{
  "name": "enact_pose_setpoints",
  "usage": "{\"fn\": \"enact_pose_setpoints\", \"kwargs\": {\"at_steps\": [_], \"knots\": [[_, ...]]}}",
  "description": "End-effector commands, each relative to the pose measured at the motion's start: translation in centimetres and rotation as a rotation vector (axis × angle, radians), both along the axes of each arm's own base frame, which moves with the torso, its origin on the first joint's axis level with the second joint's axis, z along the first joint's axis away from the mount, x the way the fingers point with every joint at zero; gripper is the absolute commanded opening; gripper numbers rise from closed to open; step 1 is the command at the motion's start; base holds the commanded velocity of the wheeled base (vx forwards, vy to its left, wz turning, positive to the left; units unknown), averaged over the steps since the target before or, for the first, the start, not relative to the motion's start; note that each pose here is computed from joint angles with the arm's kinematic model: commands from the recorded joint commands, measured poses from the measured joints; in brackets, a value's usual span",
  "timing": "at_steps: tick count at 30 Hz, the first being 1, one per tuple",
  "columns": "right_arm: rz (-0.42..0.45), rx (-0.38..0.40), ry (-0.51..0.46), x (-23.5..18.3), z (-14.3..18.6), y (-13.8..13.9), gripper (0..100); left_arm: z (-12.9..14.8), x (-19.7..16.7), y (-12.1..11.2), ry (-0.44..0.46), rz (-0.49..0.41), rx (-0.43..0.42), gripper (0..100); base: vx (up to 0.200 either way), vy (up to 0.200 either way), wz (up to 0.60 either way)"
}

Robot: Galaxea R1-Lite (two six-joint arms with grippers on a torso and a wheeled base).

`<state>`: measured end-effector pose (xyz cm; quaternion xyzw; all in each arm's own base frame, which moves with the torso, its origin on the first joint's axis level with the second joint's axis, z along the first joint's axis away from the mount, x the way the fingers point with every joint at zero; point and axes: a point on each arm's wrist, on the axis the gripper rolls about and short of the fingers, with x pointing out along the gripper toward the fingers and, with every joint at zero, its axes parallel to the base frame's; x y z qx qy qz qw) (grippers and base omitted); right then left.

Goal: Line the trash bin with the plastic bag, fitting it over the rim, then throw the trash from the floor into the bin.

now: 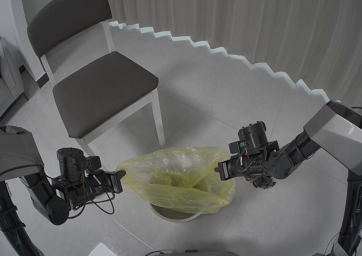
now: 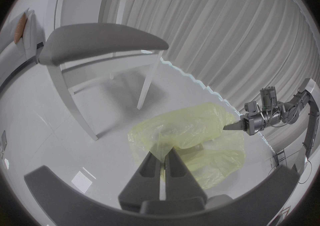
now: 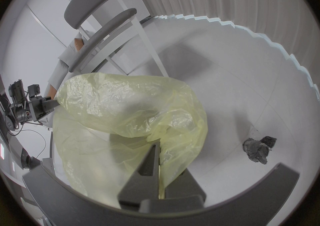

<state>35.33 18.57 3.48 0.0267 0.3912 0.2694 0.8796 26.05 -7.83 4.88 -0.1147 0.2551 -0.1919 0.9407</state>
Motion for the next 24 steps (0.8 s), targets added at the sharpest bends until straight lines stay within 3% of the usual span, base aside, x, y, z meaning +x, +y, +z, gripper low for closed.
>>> {"fn": "enact_pose_setpoints", "kwargs": {"at_steps": [1, 14, 24], "knots": [[0.025, -0.014, 0.031, 0.6, -1.8, 1.5, 0, -2.0, 0.3, 0.9, 0.07, 0.023, 0.013, 0, 0.0, 0.0, 0.0], [0.027, -0.056, 0.104, 0.2, -4.9, 1.4, 0, -7.1, -0.4, -0.9, 0.162, -0.044, 0.044, 0, 0.0, 0.0, 0.0], [0.034, -0.078, 0.146, -1.3, -5.2, 0.9, 0, -6.9, -3.1, 0.2, 0.189, -0.046, 0.061, 0, 0.0, 0.0, 0.0]]}}
